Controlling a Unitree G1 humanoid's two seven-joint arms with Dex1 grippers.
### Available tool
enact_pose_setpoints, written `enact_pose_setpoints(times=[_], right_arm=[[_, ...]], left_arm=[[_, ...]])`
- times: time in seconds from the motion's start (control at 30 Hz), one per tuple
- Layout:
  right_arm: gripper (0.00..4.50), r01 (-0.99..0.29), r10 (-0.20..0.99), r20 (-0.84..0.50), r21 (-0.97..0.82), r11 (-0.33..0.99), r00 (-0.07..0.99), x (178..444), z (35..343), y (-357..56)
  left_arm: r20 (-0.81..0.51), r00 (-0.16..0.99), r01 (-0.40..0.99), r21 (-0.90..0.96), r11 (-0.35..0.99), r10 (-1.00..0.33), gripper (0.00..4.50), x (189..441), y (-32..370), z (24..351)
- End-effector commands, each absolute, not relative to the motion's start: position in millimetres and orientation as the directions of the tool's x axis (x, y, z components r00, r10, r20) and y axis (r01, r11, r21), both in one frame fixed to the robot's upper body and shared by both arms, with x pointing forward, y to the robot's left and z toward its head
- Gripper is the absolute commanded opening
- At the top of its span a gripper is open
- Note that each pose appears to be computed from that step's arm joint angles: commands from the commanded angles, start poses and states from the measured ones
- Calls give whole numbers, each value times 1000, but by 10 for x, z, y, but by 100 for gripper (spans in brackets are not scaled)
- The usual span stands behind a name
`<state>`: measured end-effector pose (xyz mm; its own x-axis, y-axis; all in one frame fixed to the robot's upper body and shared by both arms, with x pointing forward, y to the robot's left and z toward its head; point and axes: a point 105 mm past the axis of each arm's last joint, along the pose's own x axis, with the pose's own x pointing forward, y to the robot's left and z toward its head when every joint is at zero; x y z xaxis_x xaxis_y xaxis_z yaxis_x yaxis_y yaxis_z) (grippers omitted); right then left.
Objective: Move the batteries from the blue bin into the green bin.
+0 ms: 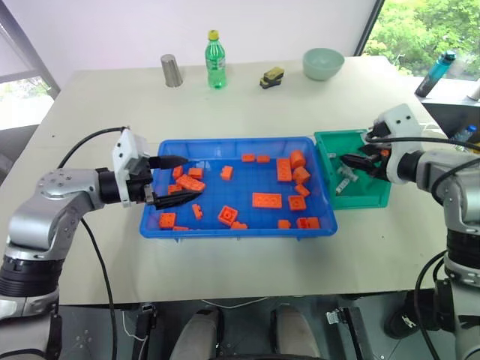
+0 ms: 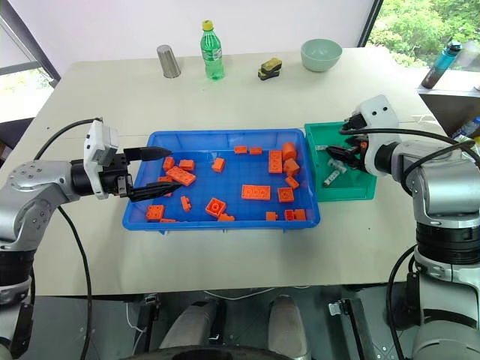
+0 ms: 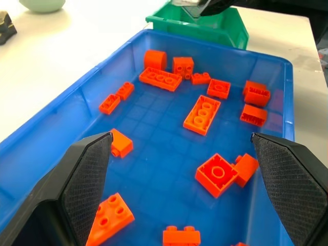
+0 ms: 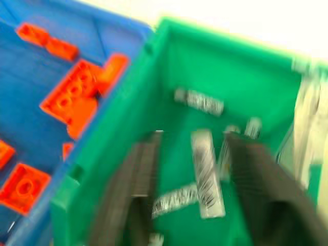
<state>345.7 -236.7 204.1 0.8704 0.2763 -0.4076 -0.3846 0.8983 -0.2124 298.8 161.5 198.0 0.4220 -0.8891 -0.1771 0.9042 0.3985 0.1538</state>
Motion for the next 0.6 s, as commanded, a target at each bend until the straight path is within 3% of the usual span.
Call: enact_pose_setpoints(times=[0.03,0.2,0.33,0.6], right_arm=[[336,-444,335,-354,-295,846,873,3370,2145,-2279],[336,-516,421,-320,-324,793,849,3142,2106,-2445],[336,-541,437,-332,-368,756,836,2845,2171,-2874],[336,-631,521,-378,-285,721,765,2415,2345,-3348]], left_arm=[[-168,421,900,197,388,-892,450,2989,1617,2084],[-176,442,892,187,411,-880,450,2983,1708,2054],[-190,499,863,192,467,-845,450,3007,1957,2079],[-202,550,832,223,508,-811,450,3056,2285,2224]])
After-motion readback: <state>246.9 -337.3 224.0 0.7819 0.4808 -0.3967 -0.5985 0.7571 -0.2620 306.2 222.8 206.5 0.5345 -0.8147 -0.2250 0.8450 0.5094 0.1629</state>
